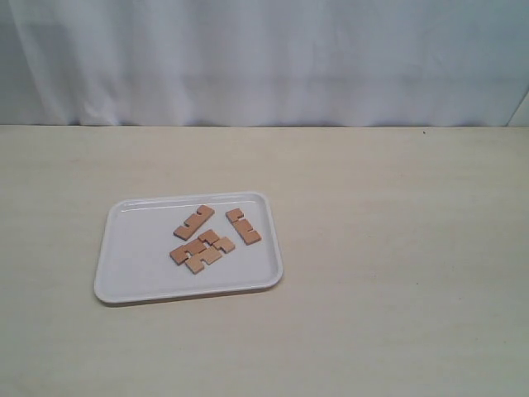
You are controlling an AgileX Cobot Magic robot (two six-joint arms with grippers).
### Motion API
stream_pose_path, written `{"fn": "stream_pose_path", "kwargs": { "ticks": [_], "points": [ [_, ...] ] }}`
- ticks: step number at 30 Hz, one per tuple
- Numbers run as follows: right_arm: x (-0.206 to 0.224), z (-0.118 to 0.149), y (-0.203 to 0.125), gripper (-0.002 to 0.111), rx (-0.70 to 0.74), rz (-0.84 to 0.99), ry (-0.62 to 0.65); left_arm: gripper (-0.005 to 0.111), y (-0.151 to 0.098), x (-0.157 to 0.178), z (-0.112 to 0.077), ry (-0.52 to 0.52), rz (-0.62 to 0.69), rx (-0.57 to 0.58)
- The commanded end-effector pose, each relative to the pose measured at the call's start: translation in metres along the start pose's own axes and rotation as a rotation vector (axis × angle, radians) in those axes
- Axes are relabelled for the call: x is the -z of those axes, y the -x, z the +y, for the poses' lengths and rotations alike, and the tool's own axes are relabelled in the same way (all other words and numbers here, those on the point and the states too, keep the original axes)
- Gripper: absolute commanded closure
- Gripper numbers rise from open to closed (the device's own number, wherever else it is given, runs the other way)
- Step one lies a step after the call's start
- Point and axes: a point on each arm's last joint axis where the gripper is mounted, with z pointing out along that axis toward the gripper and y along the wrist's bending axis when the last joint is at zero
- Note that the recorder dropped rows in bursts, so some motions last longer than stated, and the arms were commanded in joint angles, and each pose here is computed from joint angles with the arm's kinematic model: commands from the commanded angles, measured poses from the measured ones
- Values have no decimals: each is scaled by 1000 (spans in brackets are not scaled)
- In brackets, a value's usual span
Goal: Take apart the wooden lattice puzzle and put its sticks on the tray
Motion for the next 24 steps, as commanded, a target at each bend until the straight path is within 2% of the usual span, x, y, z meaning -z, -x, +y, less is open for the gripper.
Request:
{"fn": "stream_pose_path", "kwargs": {
  "ticks": [1,6,24],
  "points": [
    [1,-1,-3,104,7,21,-7,107,1,0,0,1,-14,0],
    [1,-1,-4,104,46,31,-10,107,1,0,0,1,-14,0],
    [2,-1,-9,104,41,78,-12,107,1,0,0,1,-14,0]
  ]
}}
